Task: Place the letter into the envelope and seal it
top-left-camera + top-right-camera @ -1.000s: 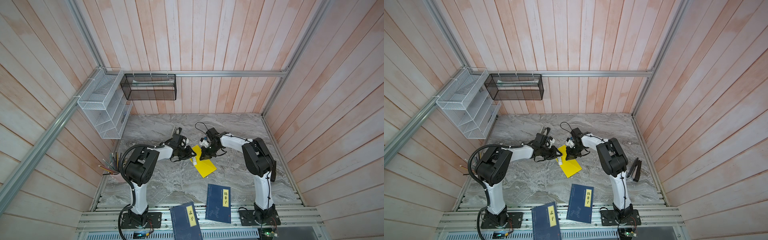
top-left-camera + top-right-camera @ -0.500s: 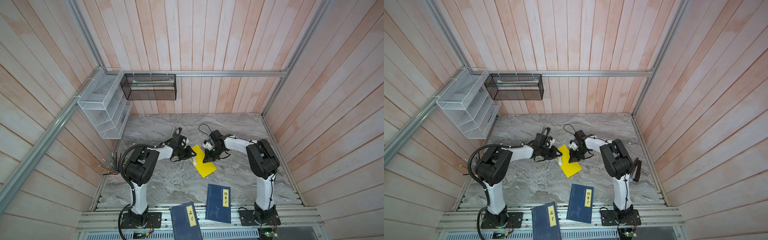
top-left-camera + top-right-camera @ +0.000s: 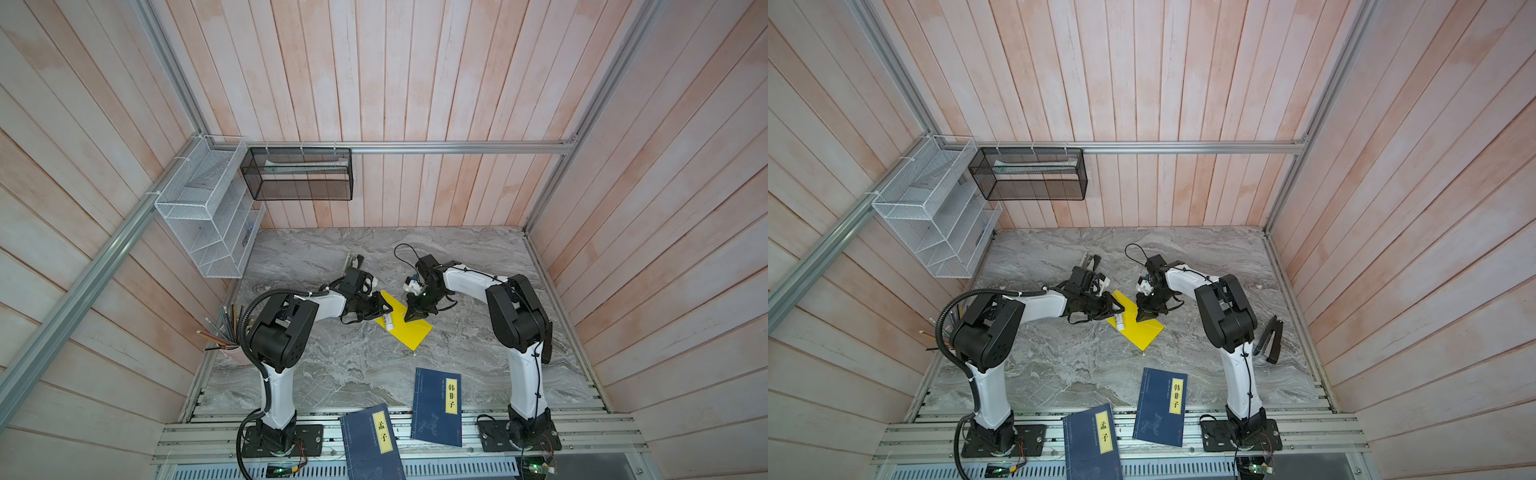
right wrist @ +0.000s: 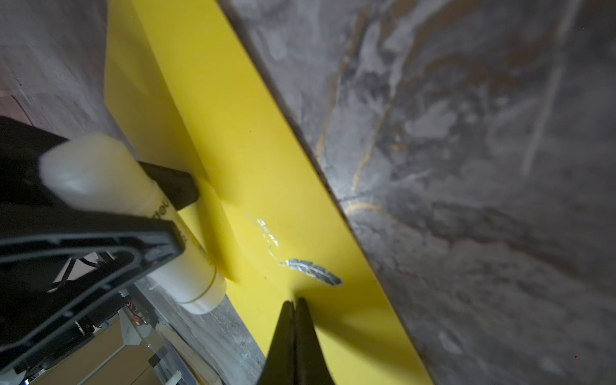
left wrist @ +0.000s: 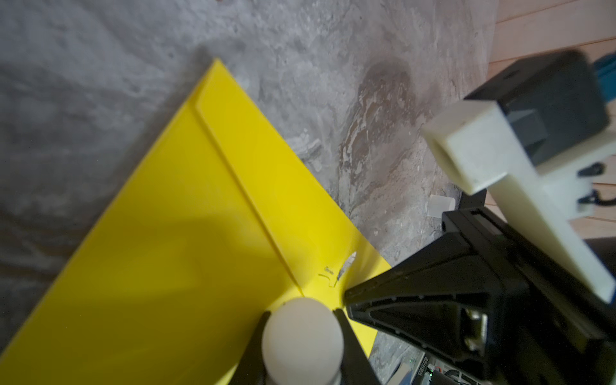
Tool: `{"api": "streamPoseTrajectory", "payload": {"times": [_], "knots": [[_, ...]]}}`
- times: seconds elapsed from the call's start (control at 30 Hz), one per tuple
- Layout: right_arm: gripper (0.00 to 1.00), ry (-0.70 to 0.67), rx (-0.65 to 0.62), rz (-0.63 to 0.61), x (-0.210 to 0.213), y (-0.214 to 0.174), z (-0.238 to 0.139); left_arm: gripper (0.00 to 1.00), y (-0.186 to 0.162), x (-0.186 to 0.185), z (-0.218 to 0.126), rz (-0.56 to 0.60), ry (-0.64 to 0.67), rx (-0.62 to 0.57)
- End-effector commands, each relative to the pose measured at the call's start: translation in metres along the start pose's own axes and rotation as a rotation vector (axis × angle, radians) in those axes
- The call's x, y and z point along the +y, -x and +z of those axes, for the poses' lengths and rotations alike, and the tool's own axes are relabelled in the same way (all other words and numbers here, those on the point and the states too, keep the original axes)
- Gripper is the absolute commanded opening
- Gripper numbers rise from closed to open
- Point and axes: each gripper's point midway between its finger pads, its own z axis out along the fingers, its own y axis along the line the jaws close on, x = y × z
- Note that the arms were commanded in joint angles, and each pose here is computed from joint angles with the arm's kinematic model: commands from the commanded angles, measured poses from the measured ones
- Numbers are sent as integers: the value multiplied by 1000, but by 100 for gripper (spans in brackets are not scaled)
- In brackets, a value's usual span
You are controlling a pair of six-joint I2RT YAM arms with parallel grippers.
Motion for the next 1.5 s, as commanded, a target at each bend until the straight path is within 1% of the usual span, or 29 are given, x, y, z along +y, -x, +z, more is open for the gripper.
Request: {"api": "streamPoseTrajectory", "payload": {"times": [0.0,0.27,0.37,0.53,0.57,0.63,0.73,0.8,0.97,1.1,1.27,1.33,1.47], "knots": [[0,-131,73,37,-28,-12,30,0,-4,21,4,3,76,11],[0,-99,24,18,-14,3,19,0,-5,22,4,2,74,13],[0,-73,-19,-7,-2,6,5,0,-6,22,3,1,75,9],[0,-31,-140,-62,23,11,-36,0,-2,14,-1,9,57,-5],[1,-23,-165,-77,26,12,-43,0,0,11,-3,14,52,-11],[7,-18,-217,-93,31,13,-56,0,4,4,-8,24,44,-25],[14,-21,-295,-113,33,15,-73,0,10,-7,-16,43,34,-48],[16,-16,-347,-128,36,16,-82,0,14,-16,-21,57,26,-61],[27,-17,-510,-190,46,18,-114,0,26,-42,-38,102,4,-97],[31,8,-685,-293,61,12,-148,0,36,-72,-57,147,-40,-146],[33,77,-933,-493,83,-16,-189,0,46,-115,-87,227,-86,-214],[33,116,-992,-567,91,-31,-199,0,48,-134,-97,275,-99,-239],[35,212,-1011,-685,106,-58,-203,0,44,-173,-114,397,-134,-289]]}}
